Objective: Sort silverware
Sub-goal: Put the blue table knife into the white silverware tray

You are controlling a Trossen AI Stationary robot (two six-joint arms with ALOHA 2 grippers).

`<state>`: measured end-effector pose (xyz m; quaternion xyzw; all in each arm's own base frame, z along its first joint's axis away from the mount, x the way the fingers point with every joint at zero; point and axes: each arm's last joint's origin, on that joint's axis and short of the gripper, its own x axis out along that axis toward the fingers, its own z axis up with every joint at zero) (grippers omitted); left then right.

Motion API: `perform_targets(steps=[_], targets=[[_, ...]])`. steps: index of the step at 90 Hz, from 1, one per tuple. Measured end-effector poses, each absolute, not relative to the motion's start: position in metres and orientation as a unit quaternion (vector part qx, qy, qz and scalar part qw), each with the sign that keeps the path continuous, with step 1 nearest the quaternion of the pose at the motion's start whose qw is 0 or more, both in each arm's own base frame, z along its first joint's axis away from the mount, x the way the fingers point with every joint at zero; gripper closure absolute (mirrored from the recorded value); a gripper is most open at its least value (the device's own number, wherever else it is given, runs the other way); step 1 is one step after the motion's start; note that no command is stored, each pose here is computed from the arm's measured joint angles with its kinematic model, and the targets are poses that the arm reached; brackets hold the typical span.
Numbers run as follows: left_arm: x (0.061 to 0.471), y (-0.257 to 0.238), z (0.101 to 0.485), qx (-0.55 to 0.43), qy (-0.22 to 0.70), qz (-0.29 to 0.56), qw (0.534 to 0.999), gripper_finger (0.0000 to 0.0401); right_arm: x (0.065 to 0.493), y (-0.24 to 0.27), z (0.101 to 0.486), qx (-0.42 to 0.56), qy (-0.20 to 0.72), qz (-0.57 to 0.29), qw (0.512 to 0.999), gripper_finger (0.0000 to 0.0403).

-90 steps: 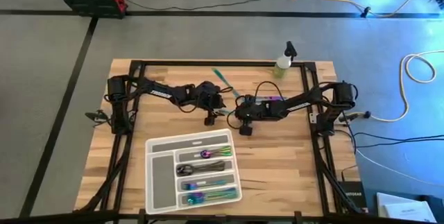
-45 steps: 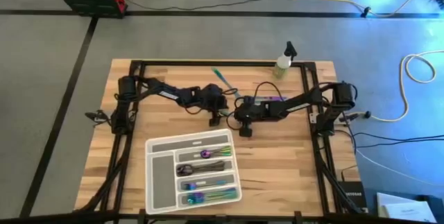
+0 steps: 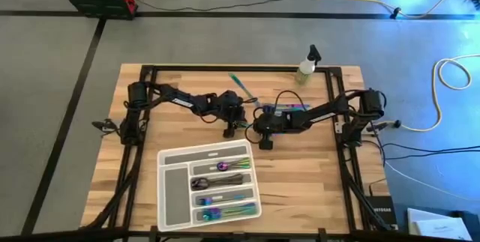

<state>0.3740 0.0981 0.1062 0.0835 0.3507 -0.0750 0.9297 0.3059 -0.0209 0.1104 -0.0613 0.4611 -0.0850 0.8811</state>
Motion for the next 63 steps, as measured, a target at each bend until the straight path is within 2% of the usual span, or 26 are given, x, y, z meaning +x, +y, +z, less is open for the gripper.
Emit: perform_targets(steps=[15,37,53,63], targets=[[0.373,0.100,0.105,0.071,0.360,-0.064,0.928,0.0343,0.306,-0.020,0.128,-0.045,0.437,-0.085,0.894,0.0402],[0.372,0.101,0.105,0.074,0.364,-0.060,0.926,0.0349,0.301,-0.018,0.158,-0.050,0.398,-0.087,0.912,0.0402],[0.371,0.102,0.105,0.072,0.365,-0.056,0.926,0.0350,0.290,-0.018,0.149,-0.030,0.452,-0.099,0.886,0.0402],[0.372,0.101,0.106,0.071,0.360,-0.053,0.929,0.0350,0.278,-0.019,0.138,-0.023,0.484,-0.140,0.864,0.0402]])
